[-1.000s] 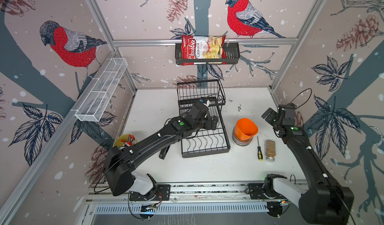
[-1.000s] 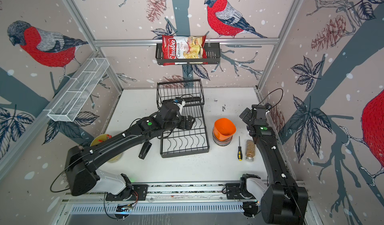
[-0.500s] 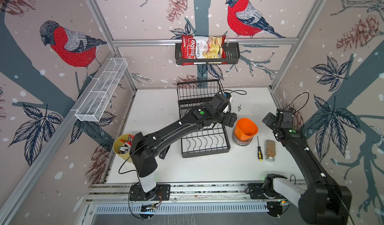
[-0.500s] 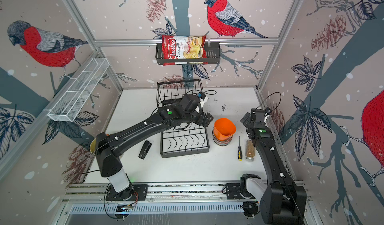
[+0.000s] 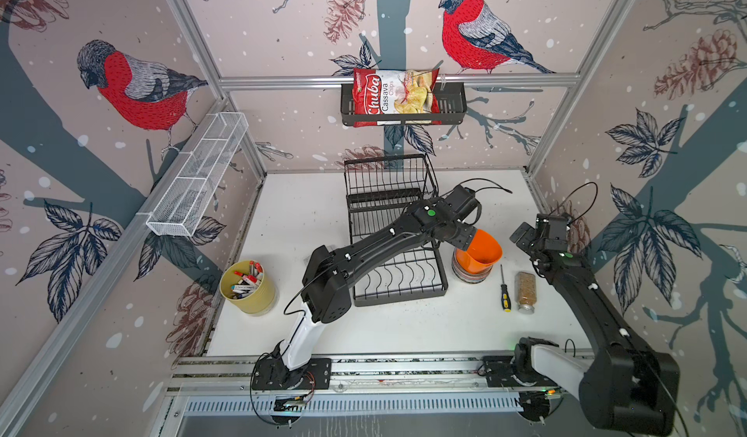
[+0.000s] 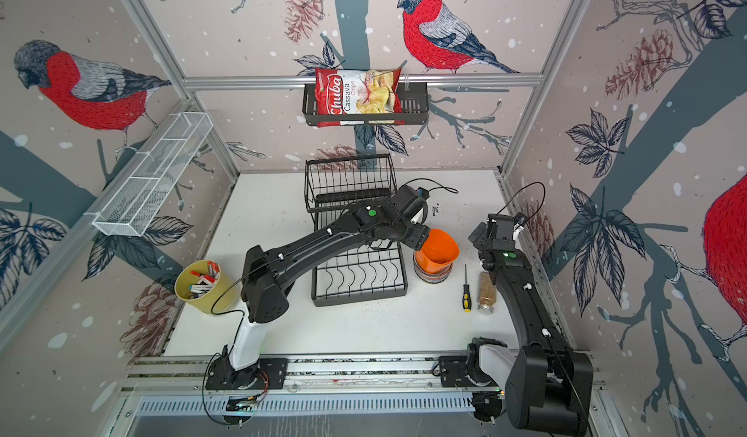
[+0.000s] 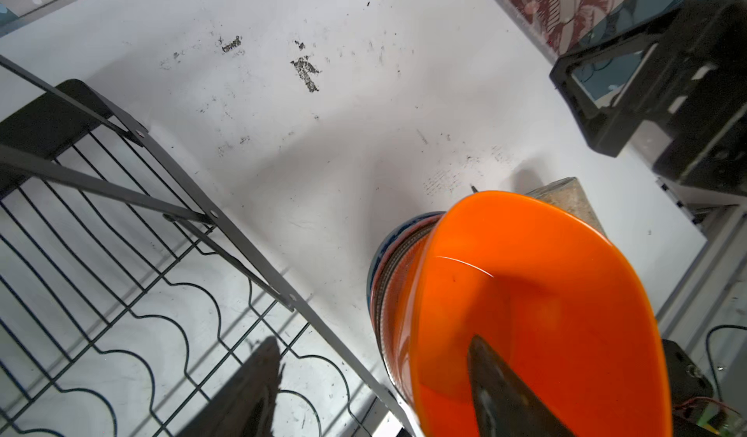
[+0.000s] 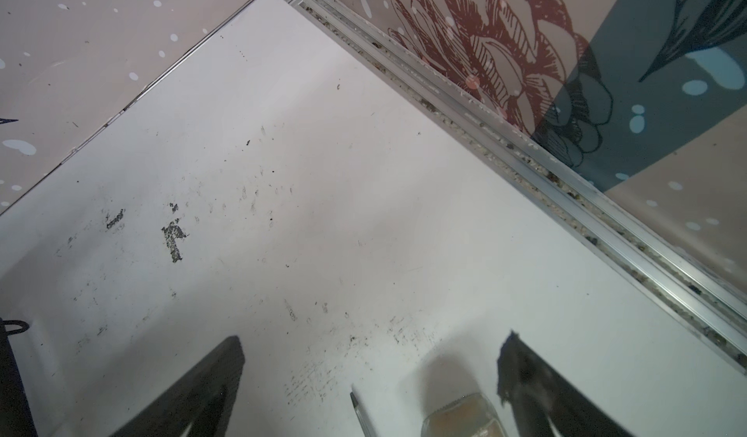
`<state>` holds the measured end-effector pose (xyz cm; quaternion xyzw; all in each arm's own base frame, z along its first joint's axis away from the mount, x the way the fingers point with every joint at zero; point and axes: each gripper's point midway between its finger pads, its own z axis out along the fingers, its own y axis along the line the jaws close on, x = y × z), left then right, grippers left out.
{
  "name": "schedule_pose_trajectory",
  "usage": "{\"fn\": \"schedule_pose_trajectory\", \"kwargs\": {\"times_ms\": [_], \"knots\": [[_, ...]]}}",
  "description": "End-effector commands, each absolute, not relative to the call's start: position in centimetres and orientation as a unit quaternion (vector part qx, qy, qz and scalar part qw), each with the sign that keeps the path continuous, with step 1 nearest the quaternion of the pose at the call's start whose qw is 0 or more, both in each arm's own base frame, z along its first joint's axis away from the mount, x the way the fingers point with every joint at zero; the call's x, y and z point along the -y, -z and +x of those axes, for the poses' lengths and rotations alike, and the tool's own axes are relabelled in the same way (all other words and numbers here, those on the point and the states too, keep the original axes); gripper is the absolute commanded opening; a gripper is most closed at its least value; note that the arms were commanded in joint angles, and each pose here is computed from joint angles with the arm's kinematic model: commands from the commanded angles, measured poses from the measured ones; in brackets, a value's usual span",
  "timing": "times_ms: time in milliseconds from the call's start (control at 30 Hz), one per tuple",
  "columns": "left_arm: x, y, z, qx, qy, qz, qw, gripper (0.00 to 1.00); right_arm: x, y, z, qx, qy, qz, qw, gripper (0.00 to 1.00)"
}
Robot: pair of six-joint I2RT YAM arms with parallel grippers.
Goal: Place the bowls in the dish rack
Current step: 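Close the left gripper on the rim of the orange bowl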
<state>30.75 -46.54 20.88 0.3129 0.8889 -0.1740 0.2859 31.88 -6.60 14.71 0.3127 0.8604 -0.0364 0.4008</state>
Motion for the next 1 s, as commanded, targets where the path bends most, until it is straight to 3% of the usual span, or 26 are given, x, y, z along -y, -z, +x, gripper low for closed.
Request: {"fn": "schedule_pose_trajectory", "kwargs": {"times_ms": [0, 433, 967], "knots": [[46.3, -20.2, 30.7, -0.891, 0.146, 0.329, 0.278, 0.72, 6.5, -14.7, 32.4, -0.860, 0.032, 0.308, 0.406, 1.00], [47.5, -19.3, 31.1, -0.887, 0.137, 0.346, 0.272, 0.51, 6.5, -14.1, 32.6, -0.865, 0.028, 0.307, 0.397, 1.00], [48.7, -19.6, 30.4, -0.880, 0.168, 0.361, 0.260, 0.32, 6.5, -13.8, 32.7, -0.866, 0.026, 0.306, 0.395, 0.99]]}}
